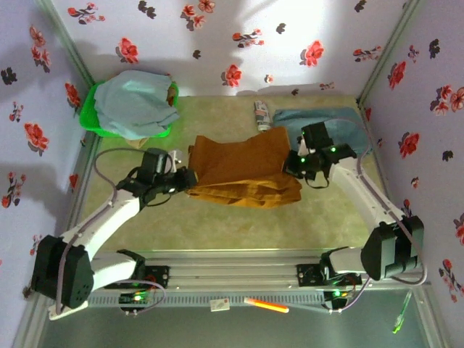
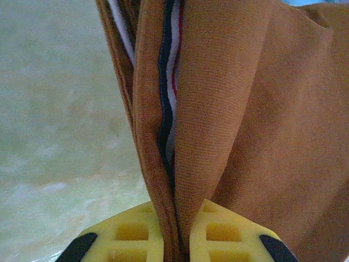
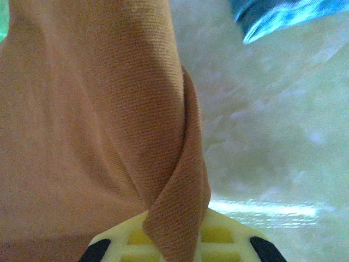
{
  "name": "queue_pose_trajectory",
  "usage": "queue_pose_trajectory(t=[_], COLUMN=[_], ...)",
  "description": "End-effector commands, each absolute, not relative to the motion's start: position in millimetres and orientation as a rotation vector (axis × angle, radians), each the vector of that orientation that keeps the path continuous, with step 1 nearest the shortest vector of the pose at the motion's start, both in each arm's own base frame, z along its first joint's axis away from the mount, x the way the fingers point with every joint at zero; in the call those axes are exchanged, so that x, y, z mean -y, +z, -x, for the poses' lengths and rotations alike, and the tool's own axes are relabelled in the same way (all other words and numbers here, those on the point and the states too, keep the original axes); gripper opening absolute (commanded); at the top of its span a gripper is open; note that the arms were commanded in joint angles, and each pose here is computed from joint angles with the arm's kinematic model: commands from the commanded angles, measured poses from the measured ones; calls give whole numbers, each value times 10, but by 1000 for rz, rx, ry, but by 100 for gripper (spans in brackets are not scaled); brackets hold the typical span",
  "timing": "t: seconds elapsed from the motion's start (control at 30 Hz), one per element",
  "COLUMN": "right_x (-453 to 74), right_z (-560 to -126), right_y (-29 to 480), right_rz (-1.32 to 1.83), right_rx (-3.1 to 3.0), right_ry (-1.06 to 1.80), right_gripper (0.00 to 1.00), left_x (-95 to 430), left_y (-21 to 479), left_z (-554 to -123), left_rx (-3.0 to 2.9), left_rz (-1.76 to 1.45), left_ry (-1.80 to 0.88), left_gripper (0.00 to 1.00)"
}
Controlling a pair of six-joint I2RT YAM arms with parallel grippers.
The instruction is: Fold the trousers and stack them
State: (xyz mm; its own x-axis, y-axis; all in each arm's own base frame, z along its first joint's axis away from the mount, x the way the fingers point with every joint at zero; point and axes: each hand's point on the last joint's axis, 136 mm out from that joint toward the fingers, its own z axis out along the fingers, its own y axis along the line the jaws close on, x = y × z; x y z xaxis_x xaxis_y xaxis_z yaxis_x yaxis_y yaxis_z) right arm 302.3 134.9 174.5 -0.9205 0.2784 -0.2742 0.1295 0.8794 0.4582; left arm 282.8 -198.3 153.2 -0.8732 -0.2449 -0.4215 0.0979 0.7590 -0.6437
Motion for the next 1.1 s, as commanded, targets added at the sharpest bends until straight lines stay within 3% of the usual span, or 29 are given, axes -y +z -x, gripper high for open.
queue_pose_trajectory(t=[0.0, 0.27, 0.6, 1.07], right_x=[-699, 329, 1468, 2196], right_z=[-3501, -4133, -4432, -4959], right_y=[2075, 2355, 2172, 2115], right_rz=[-413, -666, -962, -1073], right_rx=[-2558, -2437, -2296, -2164], right_ry=[302, 44, -18, 35], right_gripper=[0, 0, 0, 0], left_x=[2173, 3264, 4434, 5017], left_y=[1948, 2291, 2222, 2052], left_z=[-3186, -3899, -4397, -4770], left_rx=[-2324, -2191, -2084, -2025], left_rz=[13, -216, -346, -330], left_ry=[-881, -890, -893, -920], left_gripper=[0, 0, 0, 0])
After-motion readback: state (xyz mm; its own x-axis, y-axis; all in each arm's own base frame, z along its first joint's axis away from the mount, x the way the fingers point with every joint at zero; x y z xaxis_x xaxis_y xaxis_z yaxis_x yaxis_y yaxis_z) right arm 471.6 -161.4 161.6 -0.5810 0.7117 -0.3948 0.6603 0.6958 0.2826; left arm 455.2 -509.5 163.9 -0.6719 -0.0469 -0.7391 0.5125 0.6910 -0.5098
